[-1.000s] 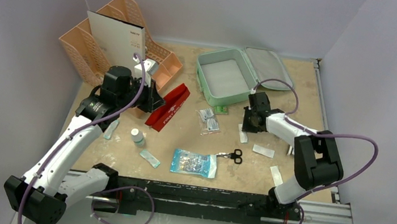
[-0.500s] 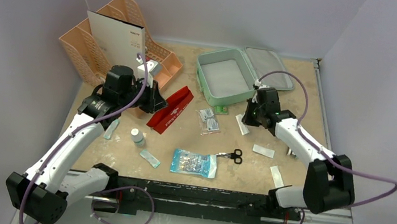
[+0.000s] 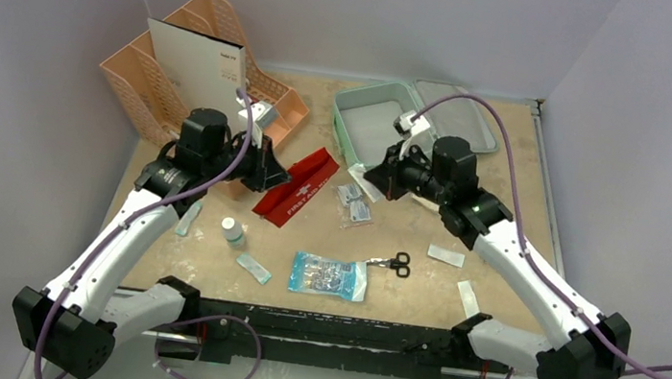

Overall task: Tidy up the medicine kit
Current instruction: Place the medical item at the medicine pouch.

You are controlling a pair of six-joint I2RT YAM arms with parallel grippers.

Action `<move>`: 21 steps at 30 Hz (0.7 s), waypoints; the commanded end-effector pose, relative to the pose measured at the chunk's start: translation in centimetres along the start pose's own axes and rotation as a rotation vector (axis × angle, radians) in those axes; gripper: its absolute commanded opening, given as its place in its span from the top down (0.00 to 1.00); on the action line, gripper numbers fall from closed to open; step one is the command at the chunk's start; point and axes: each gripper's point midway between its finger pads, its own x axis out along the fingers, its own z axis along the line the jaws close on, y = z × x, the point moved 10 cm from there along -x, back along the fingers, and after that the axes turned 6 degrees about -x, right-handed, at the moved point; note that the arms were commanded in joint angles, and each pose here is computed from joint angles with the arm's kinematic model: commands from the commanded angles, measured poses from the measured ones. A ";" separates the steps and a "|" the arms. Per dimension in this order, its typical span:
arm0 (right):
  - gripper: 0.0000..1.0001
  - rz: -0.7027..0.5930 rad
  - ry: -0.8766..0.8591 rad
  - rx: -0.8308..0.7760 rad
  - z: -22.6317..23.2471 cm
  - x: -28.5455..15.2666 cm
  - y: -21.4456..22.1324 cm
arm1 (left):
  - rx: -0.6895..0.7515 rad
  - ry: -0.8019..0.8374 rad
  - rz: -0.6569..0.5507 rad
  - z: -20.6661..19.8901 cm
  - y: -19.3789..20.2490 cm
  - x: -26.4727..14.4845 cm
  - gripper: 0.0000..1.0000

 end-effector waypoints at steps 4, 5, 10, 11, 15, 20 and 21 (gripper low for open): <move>1.00 -0.445 -0.402 -0.410 5.3 -1.9 -4.1 | 0.028 0.108 -0.010 -0.8 -0.4 0.3 1.00; 1.00 -0.475 -0.427 -0.467 5.6 -1.9 -4.1 | 0.025 0.123 -0.002 -0.8 -0.3 0.4 1.00; 1.00 -0.520 -0.556 -0.675 7.0 -1.9 -5.0 | 0.024 0.215 0.037 -1.2 -0.3 0.7 1.00; 1.00 -0.536 -0.589 -0.710 7.4 -1.9 -5.3 | 0.024 0.229 0.039 -1.3 -0.3 0.7 1.00; 1.00 -0.594 -0.674 -0.806 9.0 -1.1 -6.1 | 0.020 0.267 0.048 -1.5 -0.2 0.8 1.00; 1.00 -0.642 -0.721 -0.882 10.0 0.2 -6.3 | 0.009 0.321 0.080 -1.6 0.0 1.0 1.00; 1.00 -0.649 -0.720 -0.896 10.0 0.5 -6.3 | 0.005 0.327 0.086 -1.6 0.0 1.1 1.00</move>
